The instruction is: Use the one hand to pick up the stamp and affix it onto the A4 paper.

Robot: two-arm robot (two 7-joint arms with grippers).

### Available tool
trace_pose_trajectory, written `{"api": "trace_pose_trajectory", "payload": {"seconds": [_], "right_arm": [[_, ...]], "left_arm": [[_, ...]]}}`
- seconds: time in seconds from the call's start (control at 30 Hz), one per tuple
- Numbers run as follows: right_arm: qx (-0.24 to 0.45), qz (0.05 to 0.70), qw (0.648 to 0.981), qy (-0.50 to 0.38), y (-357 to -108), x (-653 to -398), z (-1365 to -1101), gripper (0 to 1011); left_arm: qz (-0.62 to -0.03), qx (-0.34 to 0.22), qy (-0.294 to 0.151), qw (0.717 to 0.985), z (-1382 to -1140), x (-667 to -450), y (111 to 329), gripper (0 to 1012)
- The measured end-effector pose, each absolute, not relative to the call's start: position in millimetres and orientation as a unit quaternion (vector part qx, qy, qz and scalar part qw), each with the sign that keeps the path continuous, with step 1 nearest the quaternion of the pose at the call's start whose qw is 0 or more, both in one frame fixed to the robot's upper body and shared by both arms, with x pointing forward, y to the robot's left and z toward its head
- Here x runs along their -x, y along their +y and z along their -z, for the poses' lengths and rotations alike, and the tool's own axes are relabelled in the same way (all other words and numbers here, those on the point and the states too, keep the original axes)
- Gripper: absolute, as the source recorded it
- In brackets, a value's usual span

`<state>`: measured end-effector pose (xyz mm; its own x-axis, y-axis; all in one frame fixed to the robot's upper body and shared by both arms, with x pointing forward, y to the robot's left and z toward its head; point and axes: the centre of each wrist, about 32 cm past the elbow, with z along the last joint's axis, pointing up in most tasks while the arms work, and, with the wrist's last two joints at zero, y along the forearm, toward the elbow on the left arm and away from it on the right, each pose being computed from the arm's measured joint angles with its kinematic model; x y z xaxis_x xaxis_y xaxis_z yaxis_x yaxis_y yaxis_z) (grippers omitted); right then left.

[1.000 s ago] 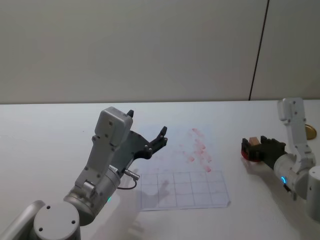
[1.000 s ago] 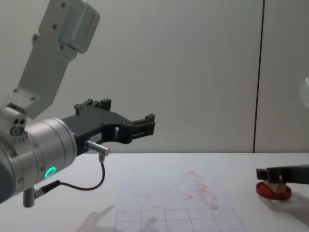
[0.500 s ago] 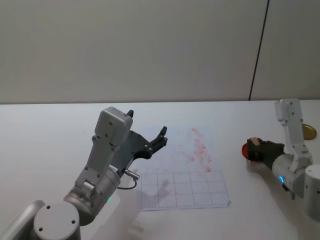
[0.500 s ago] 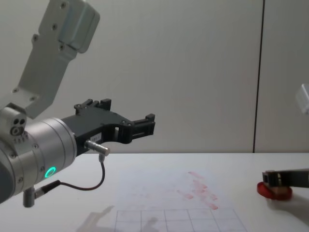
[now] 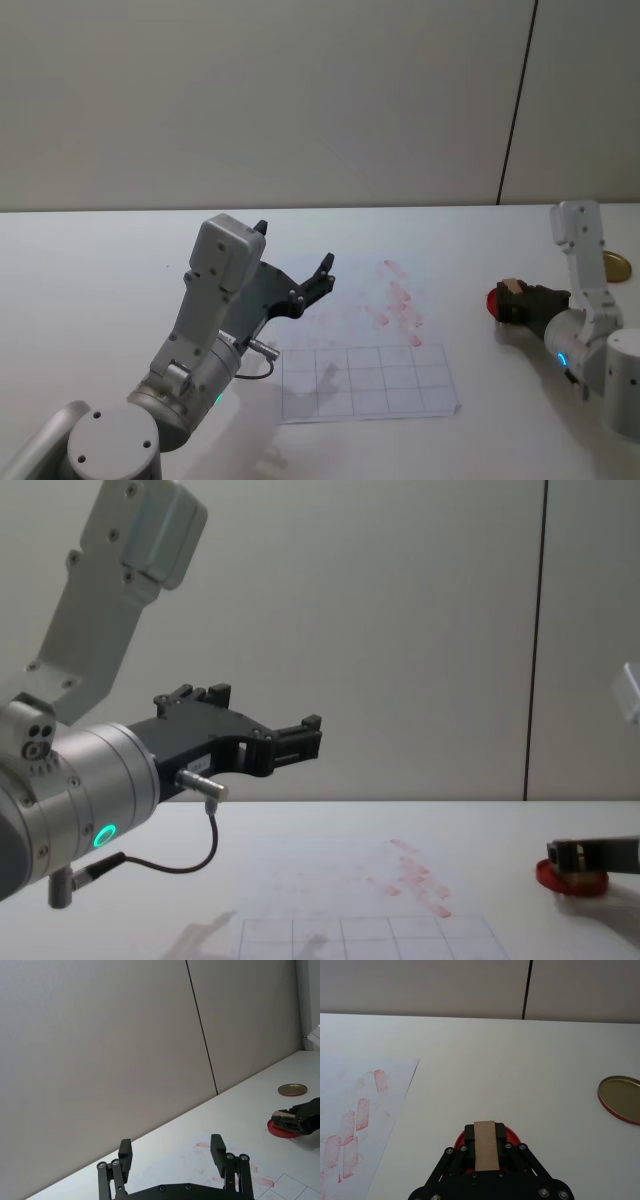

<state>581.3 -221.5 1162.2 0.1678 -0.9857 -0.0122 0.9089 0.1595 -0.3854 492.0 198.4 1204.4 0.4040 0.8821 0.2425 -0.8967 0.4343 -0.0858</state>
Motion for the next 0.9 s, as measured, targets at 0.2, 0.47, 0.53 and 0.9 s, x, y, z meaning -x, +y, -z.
{"api": "trace_pose_trajectory", "payload": {"seconds": [0.2, 0.47, 0.53, 0.9], "right_arm": [[0.144, 0.632, 0.75, 0.129, -220.8, -581.9, -1161.9, 219], [0.129, 0.631, 0.758, 0.104, -215.8, -580.0, -1172.2, 219], [0.122, 0.629, 0.763, 0.092, -213.2, -578.7, -1177.5, 219], [0.09, 0.598, 0.796, 0.029, -188.6, -566.1, -1209.1, 219]], "left_arm": [[-0.531, -0.029, -0.126, 0.837, -1204.4, -492.0, 198.4, 993], [-0.531, -0.029, -0.126, 0.837, -1204.4, -492.0, 198.4, 993], [-0.531, -0.029, -0.126, 0.837, -1204.4, -492.0, 198.4, 993], [-0.531, -0.029, -0.126, 0.837, -1204.4, -492.0, 198.4, 993]]}}
